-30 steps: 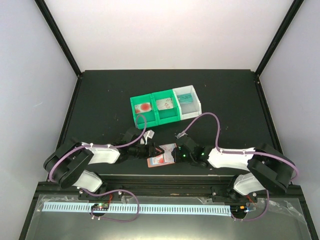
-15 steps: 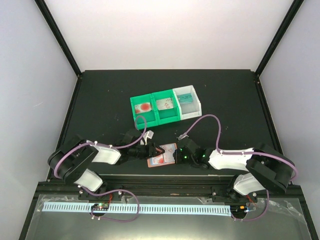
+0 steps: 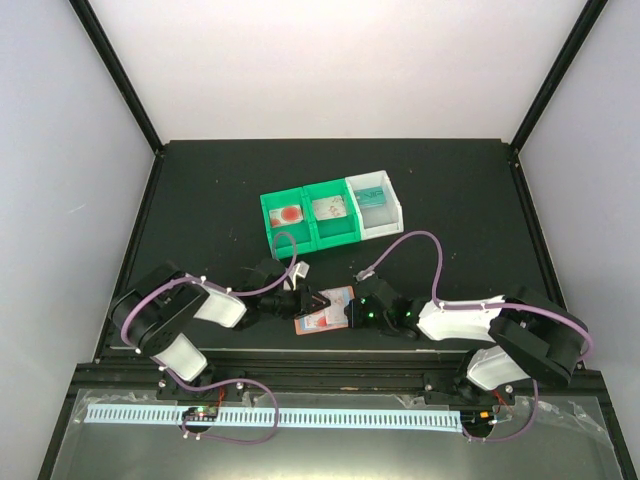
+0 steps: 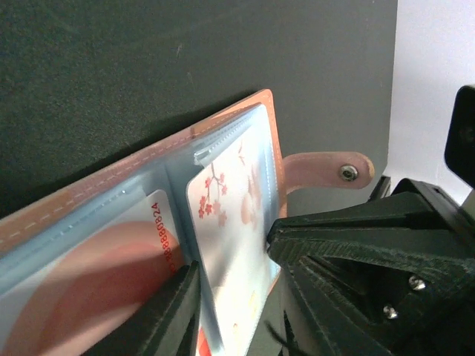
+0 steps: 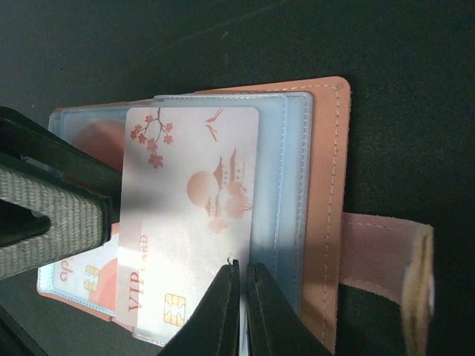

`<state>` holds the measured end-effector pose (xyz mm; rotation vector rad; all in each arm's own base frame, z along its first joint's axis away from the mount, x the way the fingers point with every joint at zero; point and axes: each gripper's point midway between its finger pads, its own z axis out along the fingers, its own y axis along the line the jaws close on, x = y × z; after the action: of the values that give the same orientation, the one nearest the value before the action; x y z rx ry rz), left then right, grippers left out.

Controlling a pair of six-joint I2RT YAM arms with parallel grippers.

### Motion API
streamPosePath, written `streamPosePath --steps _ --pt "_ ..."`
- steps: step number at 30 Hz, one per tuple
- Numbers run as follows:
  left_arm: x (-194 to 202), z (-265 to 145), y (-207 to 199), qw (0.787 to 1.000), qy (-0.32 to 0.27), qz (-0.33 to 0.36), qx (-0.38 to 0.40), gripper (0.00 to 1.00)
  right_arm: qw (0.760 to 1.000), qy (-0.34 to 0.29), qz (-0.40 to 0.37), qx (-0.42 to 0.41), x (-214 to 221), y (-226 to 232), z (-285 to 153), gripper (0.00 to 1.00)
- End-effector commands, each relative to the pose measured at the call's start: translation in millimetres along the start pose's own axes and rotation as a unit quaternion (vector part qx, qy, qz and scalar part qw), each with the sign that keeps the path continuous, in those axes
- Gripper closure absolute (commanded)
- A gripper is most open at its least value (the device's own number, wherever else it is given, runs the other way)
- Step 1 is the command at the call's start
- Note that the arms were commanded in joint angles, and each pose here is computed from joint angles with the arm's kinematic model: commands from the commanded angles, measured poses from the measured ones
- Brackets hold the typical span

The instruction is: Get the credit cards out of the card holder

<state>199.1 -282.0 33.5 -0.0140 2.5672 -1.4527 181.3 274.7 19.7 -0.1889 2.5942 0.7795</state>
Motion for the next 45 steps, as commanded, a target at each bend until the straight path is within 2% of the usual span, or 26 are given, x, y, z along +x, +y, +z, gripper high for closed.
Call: streamPosePath --steps 1,6,9,33,45 --pt "-0.2 4.1 0.2 1.000 0.001 0.001 0.002 0.73 1.000 0.017 0.003 0.015 12.9 -11.3 2.5 0.96" --pt "0.2 4.7 1.8 1.000 0.002 0.000 -0.002 0.91 1.000 0.016 0.002 0.018 13.2 -13.1 2.1 0.96" --pt "0.2 4.7 2.3 1.000 0.002 0.000 -0.003 0.98 1.000 0.015 0.003 0.019 12.6 -13.4 1.7 0.96" --pt "-0.8 -18.4 11.7 0.999 -0.011 -0.003 -0.040 0.98 0.999 0.011 0.004 0.049 8.9 -21.1 1.0 0.97" --pt "-4.7 -49.0 0.7 0.997 -0.051 0.017 -0.058 0.98 0.999 -0.011 -0.032 0.027 -7.1 -4.1 -12.9 0.95"
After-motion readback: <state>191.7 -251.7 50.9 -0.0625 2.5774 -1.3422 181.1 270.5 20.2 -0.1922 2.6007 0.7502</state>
